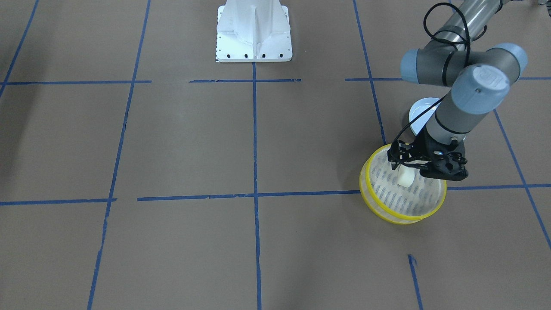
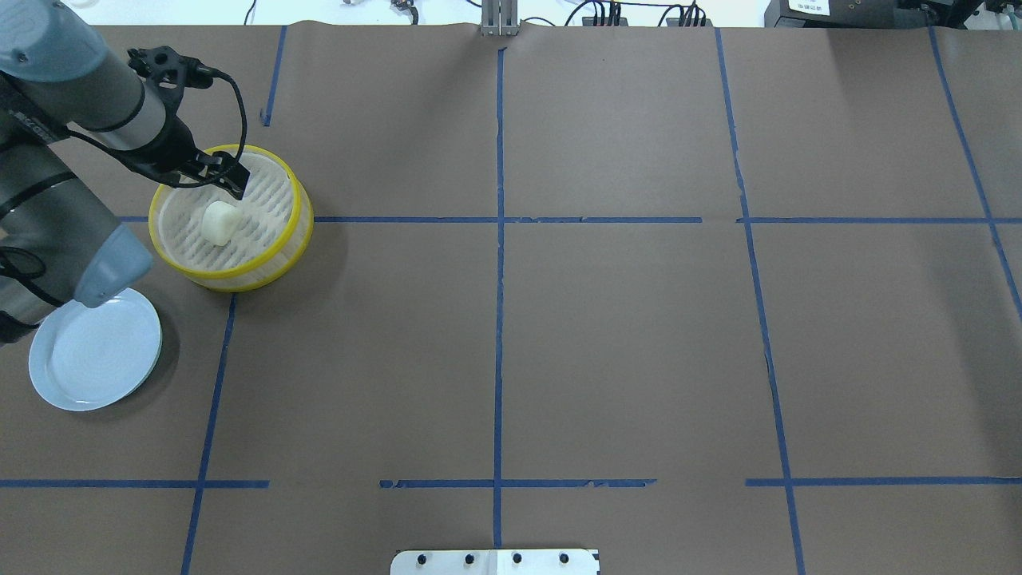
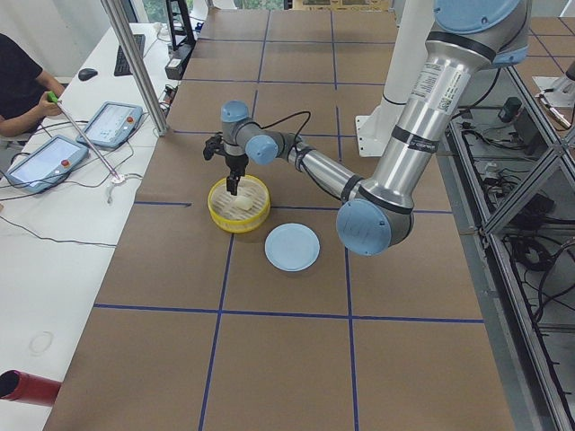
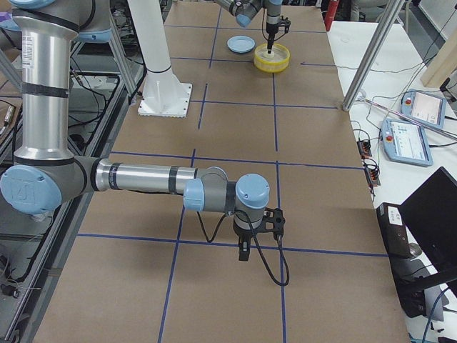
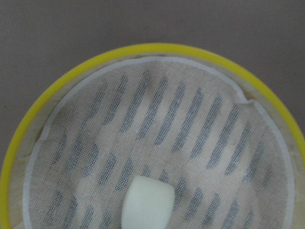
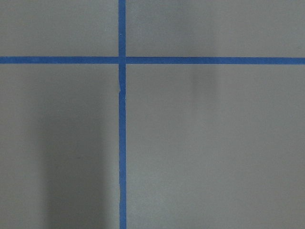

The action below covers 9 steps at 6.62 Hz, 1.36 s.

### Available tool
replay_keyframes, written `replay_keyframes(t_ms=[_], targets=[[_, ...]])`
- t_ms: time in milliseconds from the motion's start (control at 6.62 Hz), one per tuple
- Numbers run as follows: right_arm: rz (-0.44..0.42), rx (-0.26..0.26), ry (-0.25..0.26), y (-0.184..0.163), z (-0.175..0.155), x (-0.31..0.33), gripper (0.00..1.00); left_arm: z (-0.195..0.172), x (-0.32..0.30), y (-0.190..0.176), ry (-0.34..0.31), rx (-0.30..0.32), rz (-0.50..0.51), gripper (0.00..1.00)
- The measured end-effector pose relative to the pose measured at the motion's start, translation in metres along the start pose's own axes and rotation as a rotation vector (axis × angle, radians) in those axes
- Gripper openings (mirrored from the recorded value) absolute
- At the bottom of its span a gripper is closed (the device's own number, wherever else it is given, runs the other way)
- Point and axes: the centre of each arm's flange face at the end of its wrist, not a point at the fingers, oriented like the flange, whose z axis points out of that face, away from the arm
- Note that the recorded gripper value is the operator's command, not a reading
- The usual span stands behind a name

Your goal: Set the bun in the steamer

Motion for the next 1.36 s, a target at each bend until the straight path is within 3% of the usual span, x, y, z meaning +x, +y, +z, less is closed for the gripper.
replay_keyframes(t_ms=[302, 605, 756, 1058, 1360], targets=[[0.000, 0.000, 0.000, 0.000, 0.000, 0.000, 1.00, -0.080, -0.066, 0.002, 0.002, 0.071, 0.056, 1.00], [0.000, 0.000, 0.000, 0.000, 0.000, 0.000, 1.00, -0.143, -0.189, 0.006, -0.057, 0.026, 0.138, 1.00], [0.000, 0.000, 0.000, 0.000, 0.000, 0.000, 1.00, -0.150, -0.275, 0.030, -0.072, -0.013, 0.141, 1.00], [0.001, -0.001, 0.000, 0.000, 0.000, 0.000, 1.00, -0.120, -0.417, 0.108, -0.045, -0.088, 0.048, 1.00], [0.001, -0.001, 0.000, 0.000, 0.000, 0.000, 1.00, -0.088, -0.457, 0.178, -0.007, -0.125, -0.022, 1.00]])
